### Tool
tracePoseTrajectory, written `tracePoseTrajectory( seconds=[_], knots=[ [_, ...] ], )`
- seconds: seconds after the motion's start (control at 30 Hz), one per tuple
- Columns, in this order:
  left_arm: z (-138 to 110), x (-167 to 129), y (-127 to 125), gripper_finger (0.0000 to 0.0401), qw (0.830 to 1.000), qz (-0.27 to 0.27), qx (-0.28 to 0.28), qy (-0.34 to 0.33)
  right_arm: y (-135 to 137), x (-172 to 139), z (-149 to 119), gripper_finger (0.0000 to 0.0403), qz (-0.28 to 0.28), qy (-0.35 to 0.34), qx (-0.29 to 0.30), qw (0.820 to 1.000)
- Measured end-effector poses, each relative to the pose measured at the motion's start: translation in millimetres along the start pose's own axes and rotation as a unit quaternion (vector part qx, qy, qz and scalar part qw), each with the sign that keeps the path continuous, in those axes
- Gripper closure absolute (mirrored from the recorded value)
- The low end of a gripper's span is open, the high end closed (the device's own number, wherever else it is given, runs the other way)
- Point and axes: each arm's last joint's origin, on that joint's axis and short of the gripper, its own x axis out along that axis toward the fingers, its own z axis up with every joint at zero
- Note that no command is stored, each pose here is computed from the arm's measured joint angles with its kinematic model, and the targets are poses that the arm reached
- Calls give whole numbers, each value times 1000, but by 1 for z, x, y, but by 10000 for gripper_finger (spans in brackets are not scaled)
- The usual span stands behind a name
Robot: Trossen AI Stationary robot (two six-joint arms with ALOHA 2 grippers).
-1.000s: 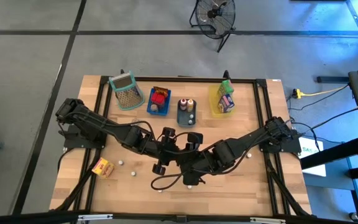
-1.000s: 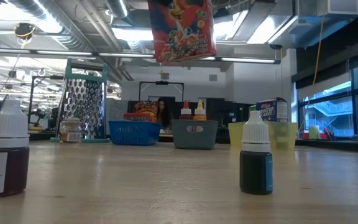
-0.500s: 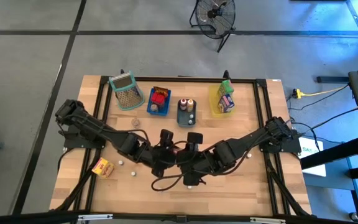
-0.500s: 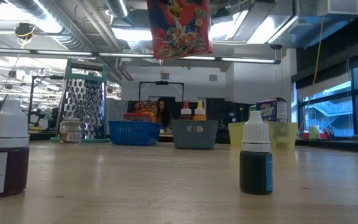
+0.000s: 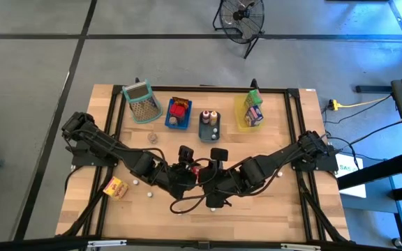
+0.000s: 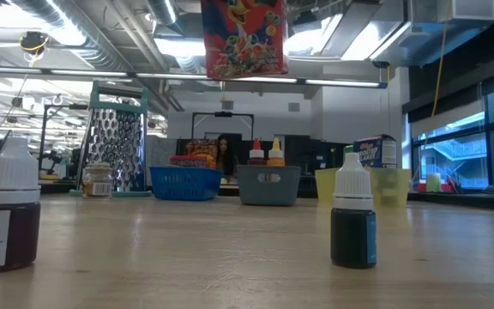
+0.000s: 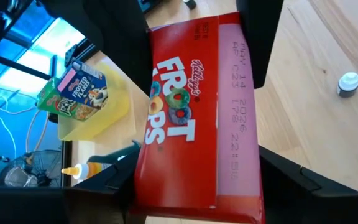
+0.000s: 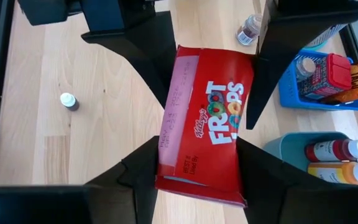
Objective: Pick & Place Kitchen Items
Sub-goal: Put the red cereal box into the yellow bin
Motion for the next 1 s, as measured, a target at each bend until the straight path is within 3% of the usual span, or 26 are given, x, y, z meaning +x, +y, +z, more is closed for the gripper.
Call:
tracePoseTrajectory(
  seconds=[0.43,0.73,1.0],
  knots=[
    [1,1,1,177,1000,-23,12,-5,0,1,-1,224,3,6,-2,1000],
    [2,-1,1,162,1000,11,2,-5,-1,1,-1,224,0,8,-4,1000],
    [7,-10,-9,148,999,25,26,-31,0,2,-2,224,3,9,-5,1000]
  ],
)
